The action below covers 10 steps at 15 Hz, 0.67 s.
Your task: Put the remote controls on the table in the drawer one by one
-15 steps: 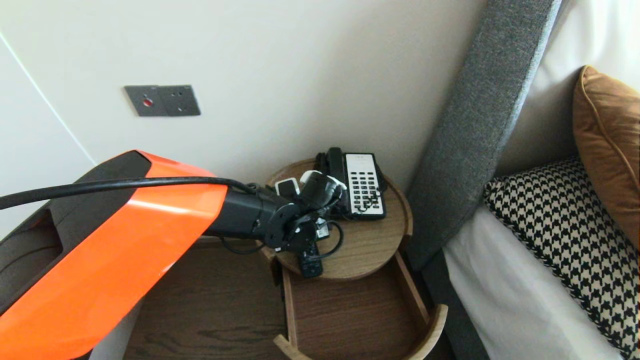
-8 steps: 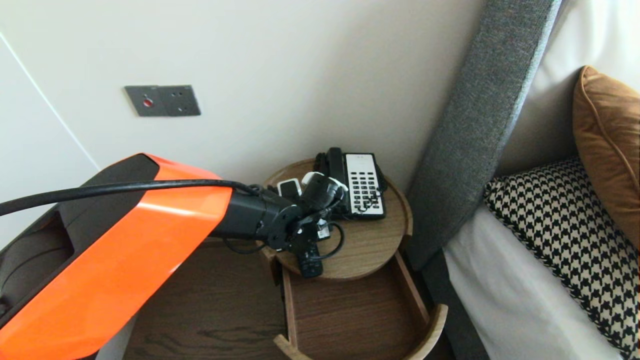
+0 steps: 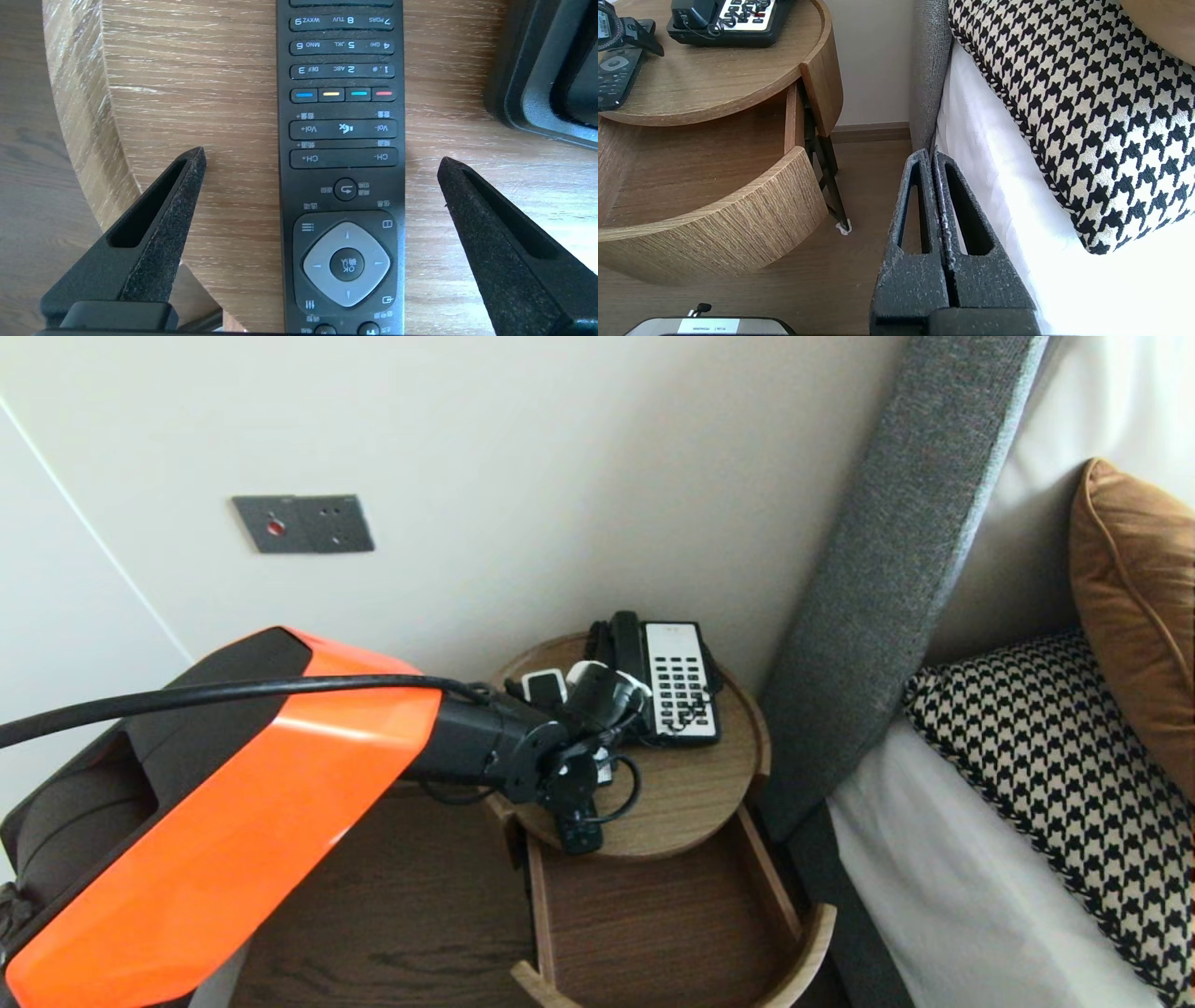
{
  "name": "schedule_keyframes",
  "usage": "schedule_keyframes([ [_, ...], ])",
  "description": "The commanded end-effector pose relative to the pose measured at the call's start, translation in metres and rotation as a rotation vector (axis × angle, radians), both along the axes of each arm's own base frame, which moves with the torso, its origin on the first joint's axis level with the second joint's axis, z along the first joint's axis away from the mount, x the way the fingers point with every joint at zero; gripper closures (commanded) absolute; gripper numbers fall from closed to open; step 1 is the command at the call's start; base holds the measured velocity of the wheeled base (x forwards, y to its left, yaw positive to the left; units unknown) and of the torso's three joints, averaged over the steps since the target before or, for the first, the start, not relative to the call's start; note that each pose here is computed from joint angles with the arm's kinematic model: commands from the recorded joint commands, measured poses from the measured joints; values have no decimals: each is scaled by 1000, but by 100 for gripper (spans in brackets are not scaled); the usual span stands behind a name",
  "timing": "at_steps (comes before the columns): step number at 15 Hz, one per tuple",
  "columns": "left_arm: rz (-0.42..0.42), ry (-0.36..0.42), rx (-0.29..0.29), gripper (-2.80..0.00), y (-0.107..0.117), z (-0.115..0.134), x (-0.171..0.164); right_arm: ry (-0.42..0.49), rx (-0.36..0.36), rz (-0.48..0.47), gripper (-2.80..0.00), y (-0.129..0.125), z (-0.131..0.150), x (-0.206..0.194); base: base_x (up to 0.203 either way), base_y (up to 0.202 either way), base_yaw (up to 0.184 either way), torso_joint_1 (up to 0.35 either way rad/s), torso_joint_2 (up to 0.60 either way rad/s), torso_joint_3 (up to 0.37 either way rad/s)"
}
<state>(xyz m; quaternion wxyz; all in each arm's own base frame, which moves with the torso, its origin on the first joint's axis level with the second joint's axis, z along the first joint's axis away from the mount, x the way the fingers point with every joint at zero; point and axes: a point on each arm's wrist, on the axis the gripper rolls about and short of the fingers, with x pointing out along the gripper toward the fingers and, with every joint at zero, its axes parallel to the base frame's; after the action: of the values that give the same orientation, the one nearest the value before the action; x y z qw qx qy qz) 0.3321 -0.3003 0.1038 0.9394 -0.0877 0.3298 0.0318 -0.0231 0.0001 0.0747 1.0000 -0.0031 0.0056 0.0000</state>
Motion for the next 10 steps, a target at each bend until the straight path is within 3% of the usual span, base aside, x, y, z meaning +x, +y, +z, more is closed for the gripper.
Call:
schedule_keyframes([
  [1, 1, 1, 1, -280, -3, -3, 0, 1, 0, 0, 0, 0, 0, 0, 0, 0, 0, 0, 0, 0],
  [7, -3, 0, 8, -280, -9, -8, 0, 2, -1, 0, 0, 0, 0, 0, 0, 0, 0, 0, 0, 0],
  [8, -5, 1, 9, 0, -10, -8, -1, 1, -1, 0, 0, 0, 0, 0, 0, 0, 0, 0, 0, 0],
  [10, -6, -3, 17, 0, -11, -9, -1, 2, -1, 0, 0, 0, 0, 0, 0, 0, 0, 0, 0, 0],
])
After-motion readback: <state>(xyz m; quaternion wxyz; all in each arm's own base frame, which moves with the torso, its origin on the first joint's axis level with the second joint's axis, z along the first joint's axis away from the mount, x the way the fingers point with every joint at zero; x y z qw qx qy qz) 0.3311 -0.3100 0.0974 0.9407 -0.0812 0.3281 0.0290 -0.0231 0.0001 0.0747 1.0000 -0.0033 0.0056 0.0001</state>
